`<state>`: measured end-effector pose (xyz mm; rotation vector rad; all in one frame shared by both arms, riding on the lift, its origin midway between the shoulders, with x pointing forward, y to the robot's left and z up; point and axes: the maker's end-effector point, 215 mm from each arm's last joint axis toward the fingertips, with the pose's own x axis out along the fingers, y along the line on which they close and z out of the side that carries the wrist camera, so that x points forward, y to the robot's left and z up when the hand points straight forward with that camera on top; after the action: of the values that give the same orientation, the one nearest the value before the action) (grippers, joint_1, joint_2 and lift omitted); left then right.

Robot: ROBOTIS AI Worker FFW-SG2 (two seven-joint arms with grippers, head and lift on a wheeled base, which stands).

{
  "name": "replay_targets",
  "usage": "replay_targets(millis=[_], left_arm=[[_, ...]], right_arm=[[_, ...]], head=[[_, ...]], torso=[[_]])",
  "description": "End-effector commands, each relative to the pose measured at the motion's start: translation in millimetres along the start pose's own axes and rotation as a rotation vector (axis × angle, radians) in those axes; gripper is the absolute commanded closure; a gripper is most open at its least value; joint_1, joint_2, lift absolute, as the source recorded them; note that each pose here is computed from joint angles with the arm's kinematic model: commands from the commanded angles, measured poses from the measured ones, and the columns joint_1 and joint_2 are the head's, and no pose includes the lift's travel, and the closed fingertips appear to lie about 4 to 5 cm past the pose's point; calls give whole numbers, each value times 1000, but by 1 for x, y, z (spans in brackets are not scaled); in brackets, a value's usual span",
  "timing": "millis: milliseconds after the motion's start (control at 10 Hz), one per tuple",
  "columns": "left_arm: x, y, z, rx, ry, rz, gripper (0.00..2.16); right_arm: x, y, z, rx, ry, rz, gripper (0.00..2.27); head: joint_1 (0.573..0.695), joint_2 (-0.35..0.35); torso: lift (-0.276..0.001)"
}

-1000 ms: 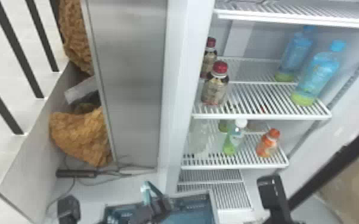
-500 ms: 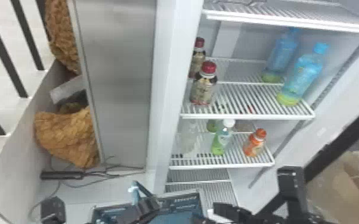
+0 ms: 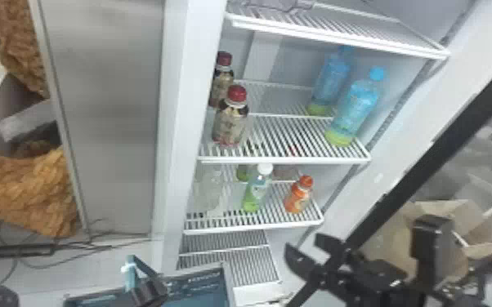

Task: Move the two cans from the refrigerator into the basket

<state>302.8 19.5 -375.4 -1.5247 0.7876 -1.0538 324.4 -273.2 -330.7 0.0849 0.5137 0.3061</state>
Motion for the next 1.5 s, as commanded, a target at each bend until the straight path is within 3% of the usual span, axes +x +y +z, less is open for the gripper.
replay_targets(millis=[0,400,800,1400], left_arm=[[1,0,-1,-2,1,-2,1191],[1,-1,1,1,-1,-4,1191],[-1,1,-1,-5,-4,-2,1191],[-1,1,-3,-10,-6,-3,1191]], right_arm=[[-7,-34,24,-58,-140,-57,476],[-17,-61,17,-85,-253,-101,475],[-38,-57,16,-103,-372,-112,479],[-64,-65,-15,-136,-404,-161,476]], head=[[695,-350],[695,-350],[695,-350],[695,-350]], torso=[[-31],[-31],[-31],[-31]])
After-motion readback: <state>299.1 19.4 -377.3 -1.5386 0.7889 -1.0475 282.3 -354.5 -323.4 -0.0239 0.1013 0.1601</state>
